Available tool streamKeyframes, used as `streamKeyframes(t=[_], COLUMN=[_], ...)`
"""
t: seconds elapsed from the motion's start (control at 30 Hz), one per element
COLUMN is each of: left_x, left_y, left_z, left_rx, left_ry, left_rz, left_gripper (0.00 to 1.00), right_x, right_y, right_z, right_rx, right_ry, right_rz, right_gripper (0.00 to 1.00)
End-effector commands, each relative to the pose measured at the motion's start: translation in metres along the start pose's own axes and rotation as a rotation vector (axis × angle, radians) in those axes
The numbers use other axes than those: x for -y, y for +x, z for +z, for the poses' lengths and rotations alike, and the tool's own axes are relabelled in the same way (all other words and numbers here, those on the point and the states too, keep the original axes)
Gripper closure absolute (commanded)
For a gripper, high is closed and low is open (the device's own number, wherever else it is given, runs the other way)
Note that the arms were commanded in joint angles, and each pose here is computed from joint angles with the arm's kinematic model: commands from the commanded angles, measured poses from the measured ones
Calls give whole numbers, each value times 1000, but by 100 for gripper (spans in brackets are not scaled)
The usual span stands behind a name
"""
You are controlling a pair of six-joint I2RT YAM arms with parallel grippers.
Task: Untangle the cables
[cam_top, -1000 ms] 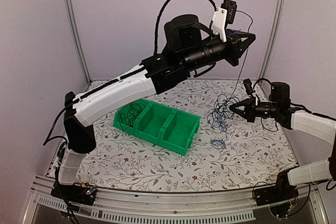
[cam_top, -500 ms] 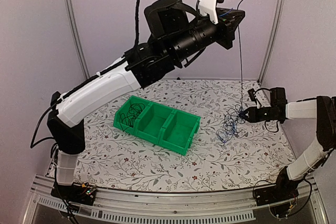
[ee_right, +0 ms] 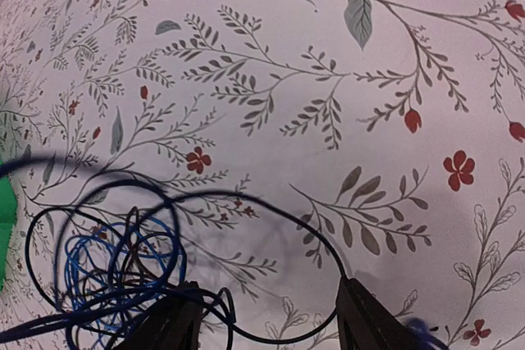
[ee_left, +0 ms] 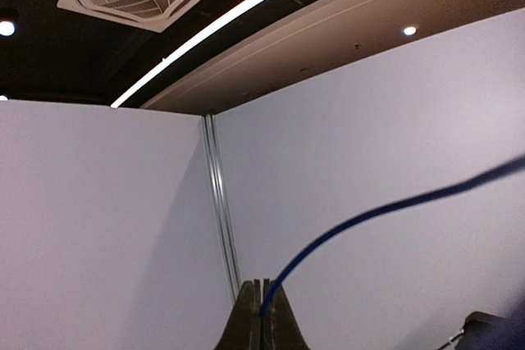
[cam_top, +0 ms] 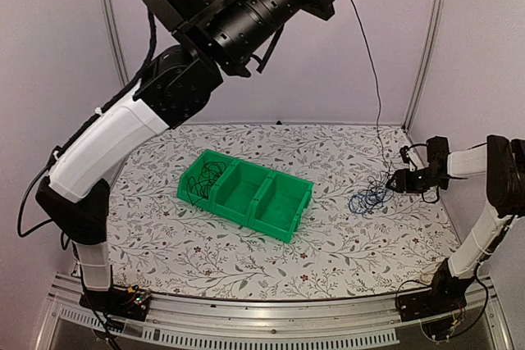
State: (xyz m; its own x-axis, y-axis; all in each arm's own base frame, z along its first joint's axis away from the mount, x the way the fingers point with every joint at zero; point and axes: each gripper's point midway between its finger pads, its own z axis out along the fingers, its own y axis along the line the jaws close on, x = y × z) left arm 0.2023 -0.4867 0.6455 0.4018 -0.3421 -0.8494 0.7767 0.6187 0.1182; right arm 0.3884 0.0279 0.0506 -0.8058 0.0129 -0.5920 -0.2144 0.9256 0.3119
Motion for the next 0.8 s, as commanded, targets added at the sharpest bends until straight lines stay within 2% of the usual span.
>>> streamKeyframes(t=[0.0,0.13,0.27,0.4,0.5,0.6,0.7,0.77], left_x=[-74,-103,-120,-137,-142,-137,-135,-134], left_y=[-193,-210,-188,-169,-156,-146,-140,-138], left_z=[-74,-96,-97,-96,-93,-89,-87,-86], left_rx=[397,394,276,193,157,137,123,117], left_ry=[-222,-332,-422,-487,-487,-467,-458,-453], left_rz=[15,25,89,87,57,44,36,31], left_gripper=[100,100,100,100,100,100,100,100], right_x=[30,40,38,23,-33,-104,-170,-208], right_y=[30,29,28,17,-6,-26,-21,-5], right_z=[2,-10,-19,-32,-57,-98,-133,-142], right_rx=[-125,-111,-102,-60,32,179,291,314], right_ry=[107,84,78,32,-201,-365,-486,-566], right_rz=[46,47,-19,-54,-156,-433,-706,-846], right_gripper=[38,37,38,42,41,37,25,17])
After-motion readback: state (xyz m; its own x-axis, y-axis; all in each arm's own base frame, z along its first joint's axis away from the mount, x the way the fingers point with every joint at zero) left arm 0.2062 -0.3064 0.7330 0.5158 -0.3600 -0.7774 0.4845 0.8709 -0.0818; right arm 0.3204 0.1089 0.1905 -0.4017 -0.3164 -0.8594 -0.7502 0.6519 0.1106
